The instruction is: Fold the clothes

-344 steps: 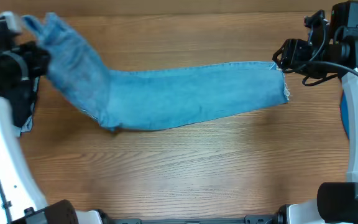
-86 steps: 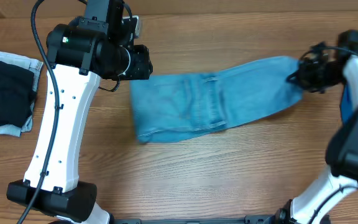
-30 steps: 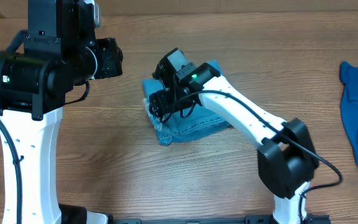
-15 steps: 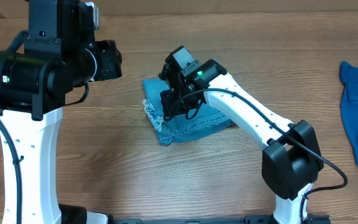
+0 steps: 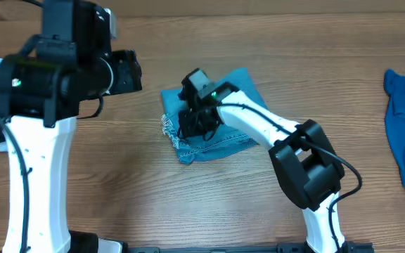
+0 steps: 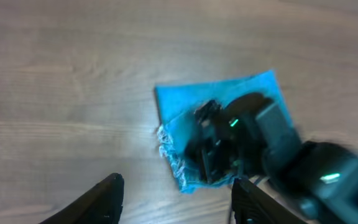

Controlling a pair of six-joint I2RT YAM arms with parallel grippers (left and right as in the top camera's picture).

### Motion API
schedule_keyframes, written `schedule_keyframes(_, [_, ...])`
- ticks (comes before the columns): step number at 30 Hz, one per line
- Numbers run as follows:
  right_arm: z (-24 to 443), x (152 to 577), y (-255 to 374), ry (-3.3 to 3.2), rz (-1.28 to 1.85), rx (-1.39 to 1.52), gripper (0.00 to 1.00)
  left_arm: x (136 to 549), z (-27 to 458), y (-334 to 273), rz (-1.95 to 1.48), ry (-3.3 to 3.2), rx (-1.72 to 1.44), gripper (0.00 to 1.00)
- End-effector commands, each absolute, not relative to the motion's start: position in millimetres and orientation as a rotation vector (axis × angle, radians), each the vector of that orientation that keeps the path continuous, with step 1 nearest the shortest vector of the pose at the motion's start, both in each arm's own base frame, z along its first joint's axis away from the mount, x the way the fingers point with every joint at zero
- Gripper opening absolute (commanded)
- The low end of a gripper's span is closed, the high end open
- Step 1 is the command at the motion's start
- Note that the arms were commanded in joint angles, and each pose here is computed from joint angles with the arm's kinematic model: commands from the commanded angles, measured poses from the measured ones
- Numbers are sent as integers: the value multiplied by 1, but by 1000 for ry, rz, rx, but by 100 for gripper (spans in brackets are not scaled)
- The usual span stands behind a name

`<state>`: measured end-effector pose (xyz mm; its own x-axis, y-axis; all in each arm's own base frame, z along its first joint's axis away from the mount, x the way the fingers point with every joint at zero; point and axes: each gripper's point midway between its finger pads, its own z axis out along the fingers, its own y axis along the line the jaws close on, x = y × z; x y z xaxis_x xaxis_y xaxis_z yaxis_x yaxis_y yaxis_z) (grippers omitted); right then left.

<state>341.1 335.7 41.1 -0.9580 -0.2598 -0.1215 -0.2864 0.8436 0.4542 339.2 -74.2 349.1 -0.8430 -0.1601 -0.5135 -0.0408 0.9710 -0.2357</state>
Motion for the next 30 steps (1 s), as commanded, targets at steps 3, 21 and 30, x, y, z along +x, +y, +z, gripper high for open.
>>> schedule_keyframes(3, [158,400,297,2710,779,-341,16,342,274,-93,-371,2770,-103,56])
schedule_keyframes(21, [43,451,211,2838,503,-59,4,349,36,-170,-244,2994,251,32])
schedule_keyframes(30, [38,490,94,2787,267,256,4,344,-15,-158,-121,3100,244,33])
